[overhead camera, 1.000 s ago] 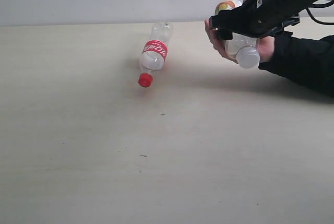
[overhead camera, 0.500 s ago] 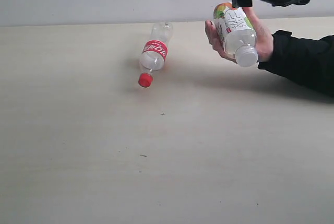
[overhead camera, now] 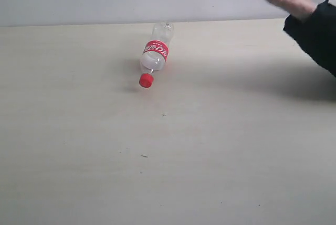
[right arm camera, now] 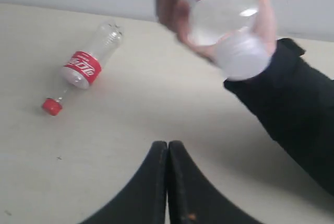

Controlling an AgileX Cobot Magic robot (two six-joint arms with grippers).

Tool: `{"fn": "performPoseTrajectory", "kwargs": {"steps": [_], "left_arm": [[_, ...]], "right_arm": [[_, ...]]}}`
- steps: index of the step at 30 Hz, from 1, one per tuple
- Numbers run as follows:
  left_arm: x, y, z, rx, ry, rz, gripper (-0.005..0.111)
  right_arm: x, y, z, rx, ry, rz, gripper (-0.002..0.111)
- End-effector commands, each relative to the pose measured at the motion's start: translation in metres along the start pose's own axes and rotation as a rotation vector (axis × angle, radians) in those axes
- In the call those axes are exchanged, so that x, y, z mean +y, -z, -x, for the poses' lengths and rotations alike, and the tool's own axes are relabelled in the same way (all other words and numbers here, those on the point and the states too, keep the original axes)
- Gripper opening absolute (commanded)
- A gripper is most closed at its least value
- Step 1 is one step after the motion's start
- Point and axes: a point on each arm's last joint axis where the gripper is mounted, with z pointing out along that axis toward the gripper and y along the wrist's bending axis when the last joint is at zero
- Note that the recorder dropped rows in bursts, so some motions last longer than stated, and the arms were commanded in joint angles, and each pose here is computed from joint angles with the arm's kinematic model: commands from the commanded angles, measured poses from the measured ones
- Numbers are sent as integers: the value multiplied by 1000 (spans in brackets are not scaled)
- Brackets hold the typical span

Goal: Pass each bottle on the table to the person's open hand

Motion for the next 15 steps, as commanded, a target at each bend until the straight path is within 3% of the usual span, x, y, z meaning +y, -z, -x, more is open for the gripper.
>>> {"fn": "performPoseTrajectory", "kwargs": {"steps": [1,8,15], "left_arm": [[0,0,0,-8,7,-2,0],[0,0,0,-8,7,-2,0],[0,0,0,-8,7,-2,0]], "right_arm": [[5,56,-33,-93,26,122,0],[7,108,-78,-242,87,213,0],[5,105,-120,-197,99,221,0]]}}
